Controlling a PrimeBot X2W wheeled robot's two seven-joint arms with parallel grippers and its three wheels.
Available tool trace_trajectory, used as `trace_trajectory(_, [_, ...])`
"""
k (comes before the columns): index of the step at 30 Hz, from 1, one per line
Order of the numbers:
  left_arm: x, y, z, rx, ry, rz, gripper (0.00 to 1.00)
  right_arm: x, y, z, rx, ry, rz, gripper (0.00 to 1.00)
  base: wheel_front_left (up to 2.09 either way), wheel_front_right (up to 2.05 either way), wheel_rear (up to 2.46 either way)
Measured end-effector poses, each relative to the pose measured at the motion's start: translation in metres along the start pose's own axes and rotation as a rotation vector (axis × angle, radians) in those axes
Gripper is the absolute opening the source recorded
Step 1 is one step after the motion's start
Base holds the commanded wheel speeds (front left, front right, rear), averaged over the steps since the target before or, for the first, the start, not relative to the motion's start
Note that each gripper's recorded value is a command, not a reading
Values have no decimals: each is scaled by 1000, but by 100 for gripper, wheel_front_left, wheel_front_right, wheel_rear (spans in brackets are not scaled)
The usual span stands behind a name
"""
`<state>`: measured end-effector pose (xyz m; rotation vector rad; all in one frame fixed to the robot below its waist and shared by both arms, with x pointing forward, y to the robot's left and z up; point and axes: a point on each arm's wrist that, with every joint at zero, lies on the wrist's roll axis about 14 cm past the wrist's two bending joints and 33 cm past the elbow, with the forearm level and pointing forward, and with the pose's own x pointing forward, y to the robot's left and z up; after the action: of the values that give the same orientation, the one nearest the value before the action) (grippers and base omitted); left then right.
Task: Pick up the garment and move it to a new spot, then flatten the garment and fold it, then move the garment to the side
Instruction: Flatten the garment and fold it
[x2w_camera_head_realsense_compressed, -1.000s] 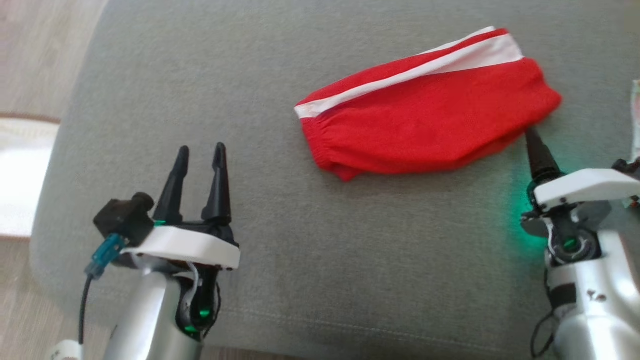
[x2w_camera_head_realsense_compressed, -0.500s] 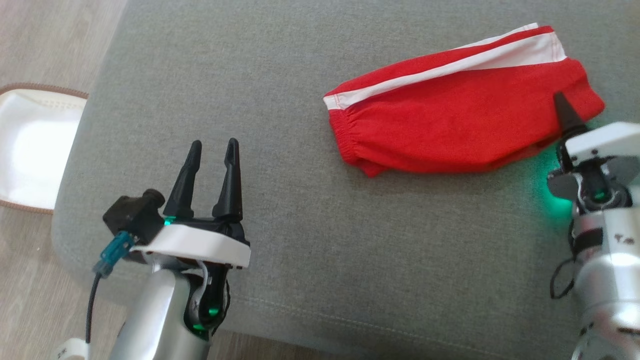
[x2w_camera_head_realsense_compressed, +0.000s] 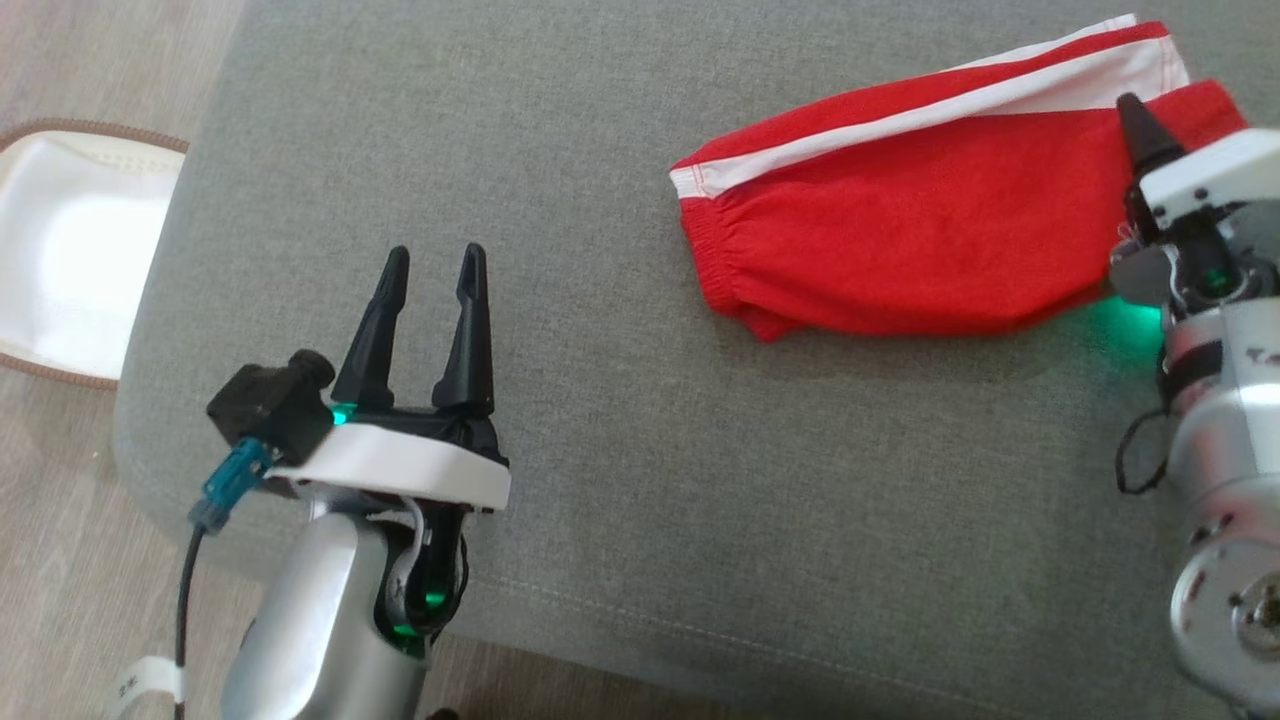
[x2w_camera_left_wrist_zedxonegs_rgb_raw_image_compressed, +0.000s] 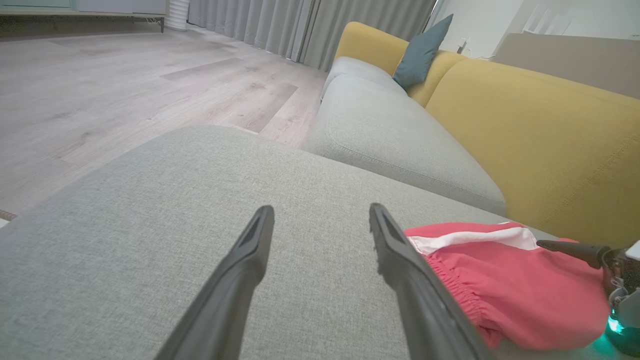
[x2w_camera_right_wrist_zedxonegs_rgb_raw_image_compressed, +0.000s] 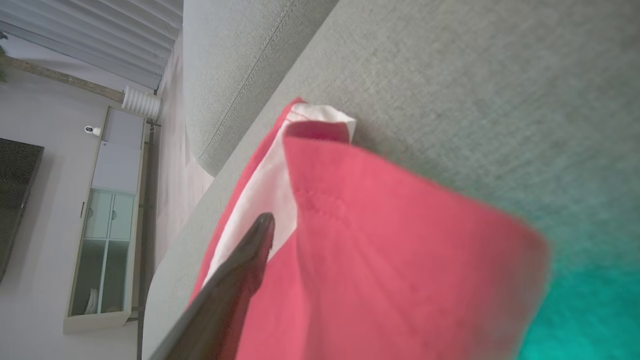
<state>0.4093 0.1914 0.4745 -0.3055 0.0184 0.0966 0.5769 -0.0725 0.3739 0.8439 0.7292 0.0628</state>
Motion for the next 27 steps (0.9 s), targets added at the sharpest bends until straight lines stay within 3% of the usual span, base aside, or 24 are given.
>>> trace_trajectory(1, [1, 0, 0, 1, 0, -1, 100, 2, 1, 0, -2, 2, -2, 100, 0, 0, 0])
trace_trajectory(2, [1, 0, -1, 1, 2, -2, 100, 4, 2, 0, -4, 4, -5, 35, 0, 0, 0])
trace_trajectory(3, [2, -1, -2, 2, 5, -3, 100, 5, 2, 2, -9, -3, -7, 0, 0, 0, 0])
trace_trajectory(12, [7, -14, -2, -9, 1, -40, 100, -15, 2, 20, 50, -124, -1, 0, 0, 0, 0])
trace_trajectory(27, [2, -64, 0, -9, -13, -194, 100, -103, -72, 23, 226, -327, -43, 0, 0, 0, 0])
